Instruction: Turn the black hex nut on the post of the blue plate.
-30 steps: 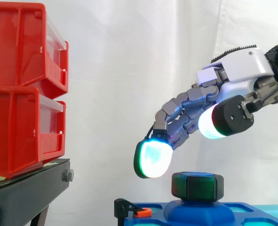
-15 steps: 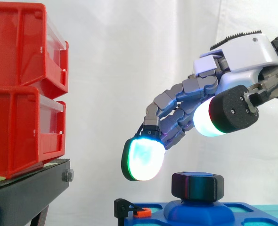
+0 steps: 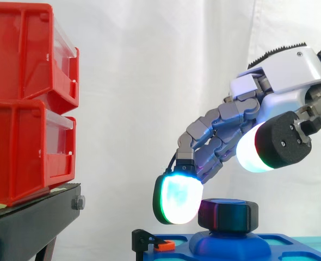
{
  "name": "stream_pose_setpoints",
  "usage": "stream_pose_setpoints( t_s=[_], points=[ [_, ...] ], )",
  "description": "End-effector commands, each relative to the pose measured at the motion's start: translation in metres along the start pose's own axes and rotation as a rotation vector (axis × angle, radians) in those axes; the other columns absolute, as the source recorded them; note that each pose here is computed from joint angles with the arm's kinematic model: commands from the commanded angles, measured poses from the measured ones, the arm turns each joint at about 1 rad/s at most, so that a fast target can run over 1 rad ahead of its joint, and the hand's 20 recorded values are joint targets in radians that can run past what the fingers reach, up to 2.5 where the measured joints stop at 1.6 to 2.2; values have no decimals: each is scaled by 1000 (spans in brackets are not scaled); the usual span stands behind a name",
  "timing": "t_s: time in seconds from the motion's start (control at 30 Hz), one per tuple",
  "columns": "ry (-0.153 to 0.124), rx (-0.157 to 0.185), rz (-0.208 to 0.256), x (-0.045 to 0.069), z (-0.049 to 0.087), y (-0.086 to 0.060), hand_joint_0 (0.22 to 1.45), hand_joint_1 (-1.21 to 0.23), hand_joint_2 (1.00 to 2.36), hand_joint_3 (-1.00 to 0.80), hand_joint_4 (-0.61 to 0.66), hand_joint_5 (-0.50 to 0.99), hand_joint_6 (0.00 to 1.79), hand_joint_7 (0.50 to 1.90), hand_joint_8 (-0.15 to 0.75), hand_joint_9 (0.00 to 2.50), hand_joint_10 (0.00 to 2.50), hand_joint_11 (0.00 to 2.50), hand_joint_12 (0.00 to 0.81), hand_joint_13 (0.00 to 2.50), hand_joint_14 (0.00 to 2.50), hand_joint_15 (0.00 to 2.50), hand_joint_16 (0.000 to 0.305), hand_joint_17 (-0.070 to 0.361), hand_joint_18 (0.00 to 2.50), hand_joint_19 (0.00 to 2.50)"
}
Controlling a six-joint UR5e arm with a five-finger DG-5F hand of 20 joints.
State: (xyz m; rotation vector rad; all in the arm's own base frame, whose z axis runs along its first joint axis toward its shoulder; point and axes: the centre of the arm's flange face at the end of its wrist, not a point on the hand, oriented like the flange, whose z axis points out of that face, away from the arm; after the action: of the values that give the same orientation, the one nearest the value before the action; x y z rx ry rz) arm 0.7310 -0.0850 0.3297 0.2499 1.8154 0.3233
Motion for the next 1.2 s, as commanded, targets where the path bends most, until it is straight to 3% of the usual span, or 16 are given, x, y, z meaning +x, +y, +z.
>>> stream_pose_setpoints(
  t_s=[0.0,0.2,0.63,0.87,0.97,1.03,1.17],
  points=[
    [10,9,2,-1,-3,-6,481,-445,1000,-500,207,-191,502,781,260,412,0,0,383,424,3,95,58,130,155,180],
    [16,1,1,-3,-6,-13,481,-445,1000,-500,210,-191,503,781,261,413,0,0,383,432,4,103,57,129,159,185],
    [17,-6,-2,-13,-15,-47,482,-444,1000,-500,209,-191,502,784,262,414,0,0,383,441,4,109,57,129,167,184],
    [-2,-25,-11,-23,-23,-73,481,-444,1000,-500,207,-191,502,778,261,411,0,0,383,442,4,109,58,130,170,191],
    [-2,-27,-10,-24,-25,-78,482,-444,1000,-500,210,-191,502,783,261,412,0,0,382,443,4,106,58,130,172,191],
    [-15,-33,-12,-30,-25,-76,482,-443,1000,-500,207,-191,502,781,260,412,0,0,382,443,4,106,58,130,172,191],
    [-24,-41,-16,-32,-22,-70,482,-445,1000,-500,207,-191,503,780,261,412,0,0,382,445,4,107,57,129,174,191]
  ],
)
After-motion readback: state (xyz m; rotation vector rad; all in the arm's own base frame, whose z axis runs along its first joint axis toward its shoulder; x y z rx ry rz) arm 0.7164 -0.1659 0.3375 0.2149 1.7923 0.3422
